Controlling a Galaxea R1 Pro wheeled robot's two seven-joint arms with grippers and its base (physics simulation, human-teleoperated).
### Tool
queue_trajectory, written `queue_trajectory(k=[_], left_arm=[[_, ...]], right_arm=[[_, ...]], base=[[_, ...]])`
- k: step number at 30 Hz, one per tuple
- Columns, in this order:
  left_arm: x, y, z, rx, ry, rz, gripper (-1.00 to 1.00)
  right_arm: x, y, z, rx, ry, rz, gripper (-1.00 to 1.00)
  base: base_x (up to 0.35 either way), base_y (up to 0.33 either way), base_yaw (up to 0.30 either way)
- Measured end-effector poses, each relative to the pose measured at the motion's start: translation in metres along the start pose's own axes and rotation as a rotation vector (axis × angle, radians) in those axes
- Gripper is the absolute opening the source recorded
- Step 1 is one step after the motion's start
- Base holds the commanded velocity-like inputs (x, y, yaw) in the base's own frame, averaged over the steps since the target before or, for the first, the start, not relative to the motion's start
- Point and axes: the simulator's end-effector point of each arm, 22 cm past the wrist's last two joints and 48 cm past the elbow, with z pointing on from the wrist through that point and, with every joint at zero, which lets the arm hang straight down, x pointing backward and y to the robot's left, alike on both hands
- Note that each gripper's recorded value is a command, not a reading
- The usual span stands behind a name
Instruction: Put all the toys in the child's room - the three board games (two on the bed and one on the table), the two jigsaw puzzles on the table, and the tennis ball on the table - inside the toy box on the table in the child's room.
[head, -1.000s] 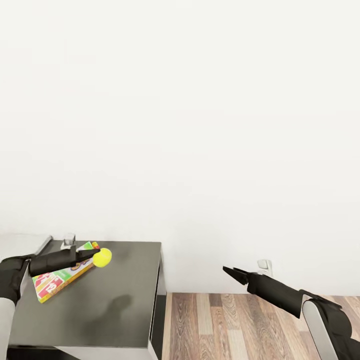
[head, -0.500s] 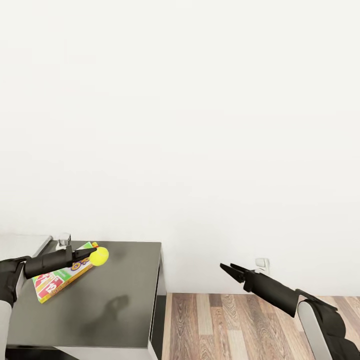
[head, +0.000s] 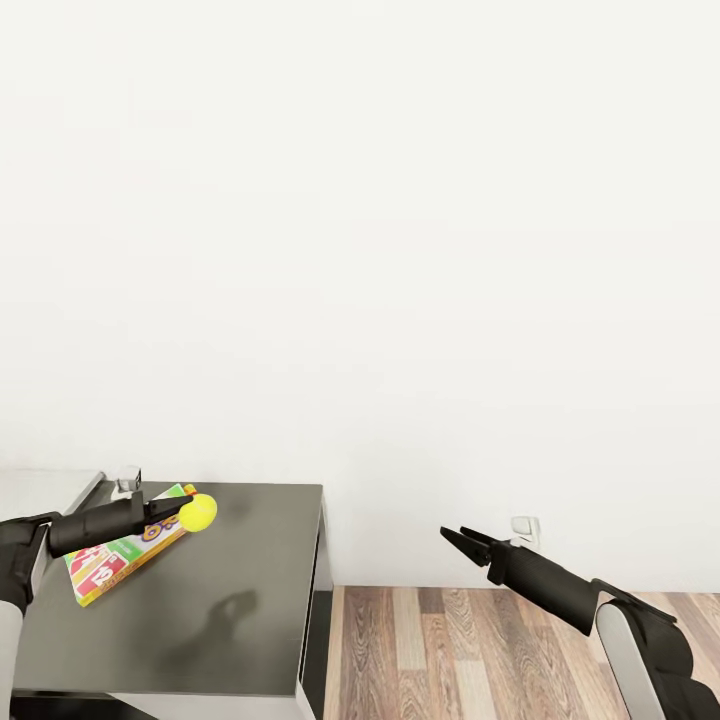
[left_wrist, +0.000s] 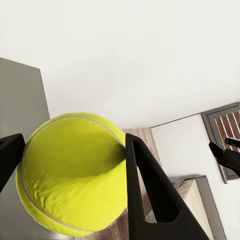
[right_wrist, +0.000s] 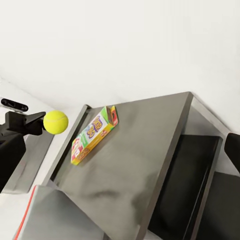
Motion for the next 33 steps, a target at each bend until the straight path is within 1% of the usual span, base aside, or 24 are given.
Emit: queue_trajectory(k=[6, 12, 17, 24, 29, 33], left_arm=[[-0.002, -0.003, -0.001, 0.002, -0.004, 0.005, -1.0], [-0.004, -0.006, -0.003, 0.004, -0.009, 0.013, -1.0], [-0.006, -0.01, -0.004, 0.007, -0.013, 0.021, -1.0], [-0.01, -0.015, -0.007, 0.01, -0.021, 0.024, -1.0], [-0.012, -0.019, -0.008, 0.013, -0.025, 0.027, -1.0], [-0.014, -0.021, -0.01, 0.015, -0.029, 0.02, -1.0]], right_arm=[[-0.001, 0.004, 0.001, -0.007, -0.006, -0.013, 1.0], [-0.007, 0.009, 0.001, -0.015, -0.028, -0.044, 1.0], [-0.01, 0.013, 0.0, -0.023, -0.035, -0.054, 1.0], [-0.013, 0.027, -0.002, -0.076, -0.043, -0.066, 1.0], [-0.015, 0.032, -0.004, -0.089, -0.048, -0.072, 1.0], [-0.016, 0.035, -0.005, -0.094, -0.051, -0.077, 1.0]], base=[[0.0, 0.0, 0.055], [0.0, 0.0, 0.14], [0.0, 0.0, 0.162], [0.0, 0.0, 0.166], [0.0, 0.0, 0.169], [0.0, 0.0, 0.172]])
